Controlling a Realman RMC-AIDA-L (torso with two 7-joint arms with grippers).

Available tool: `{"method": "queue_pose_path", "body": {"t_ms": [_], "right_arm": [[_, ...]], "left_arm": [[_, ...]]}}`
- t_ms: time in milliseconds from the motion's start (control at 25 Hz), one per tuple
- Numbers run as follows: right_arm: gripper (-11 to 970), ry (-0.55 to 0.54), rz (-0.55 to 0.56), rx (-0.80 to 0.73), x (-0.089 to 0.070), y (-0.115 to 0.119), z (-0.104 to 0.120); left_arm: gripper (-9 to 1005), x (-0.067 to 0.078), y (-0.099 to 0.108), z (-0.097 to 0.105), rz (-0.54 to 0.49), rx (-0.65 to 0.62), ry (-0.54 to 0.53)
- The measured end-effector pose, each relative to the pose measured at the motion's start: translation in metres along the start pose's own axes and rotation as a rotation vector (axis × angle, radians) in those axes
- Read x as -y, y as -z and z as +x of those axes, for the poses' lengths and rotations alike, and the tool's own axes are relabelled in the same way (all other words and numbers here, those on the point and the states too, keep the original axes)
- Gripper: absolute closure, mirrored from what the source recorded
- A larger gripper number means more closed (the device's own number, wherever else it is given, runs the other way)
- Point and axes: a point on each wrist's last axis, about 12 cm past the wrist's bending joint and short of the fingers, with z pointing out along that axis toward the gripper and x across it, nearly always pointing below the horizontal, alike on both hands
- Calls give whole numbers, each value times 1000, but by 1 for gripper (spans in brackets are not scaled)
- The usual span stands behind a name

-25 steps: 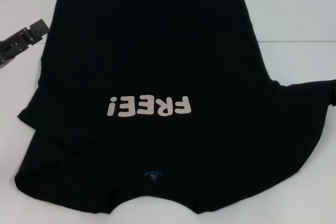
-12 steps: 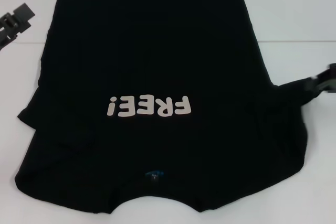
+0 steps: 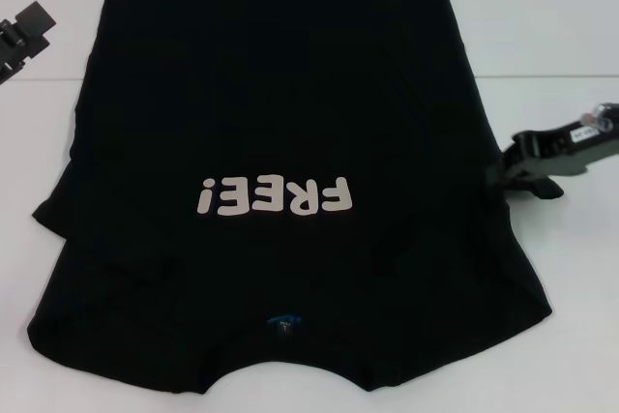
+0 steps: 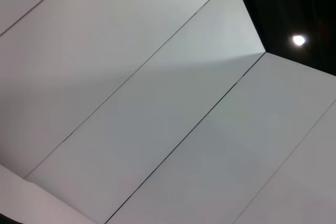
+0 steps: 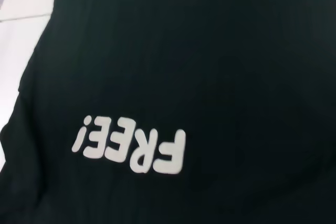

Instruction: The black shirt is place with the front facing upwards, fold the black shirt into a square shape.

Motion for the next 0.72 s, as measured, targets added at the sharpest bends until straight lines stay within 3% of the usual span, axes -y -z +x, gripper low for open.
{"method": "queue_pose_path", "body": {"t_ms": [320,520,720], "right_arm": [[933,89,15,-22,-30,-32,-10],[891,164,57,-91,-41,-50,-8],[850,194,71,-103,-46,-53,-10]], "left_arm": [[123,-1,1,1,-4,13,6],[123,-1,0,1,-5,13,6],[123,-2,-1,0,-9,16,2]]}}
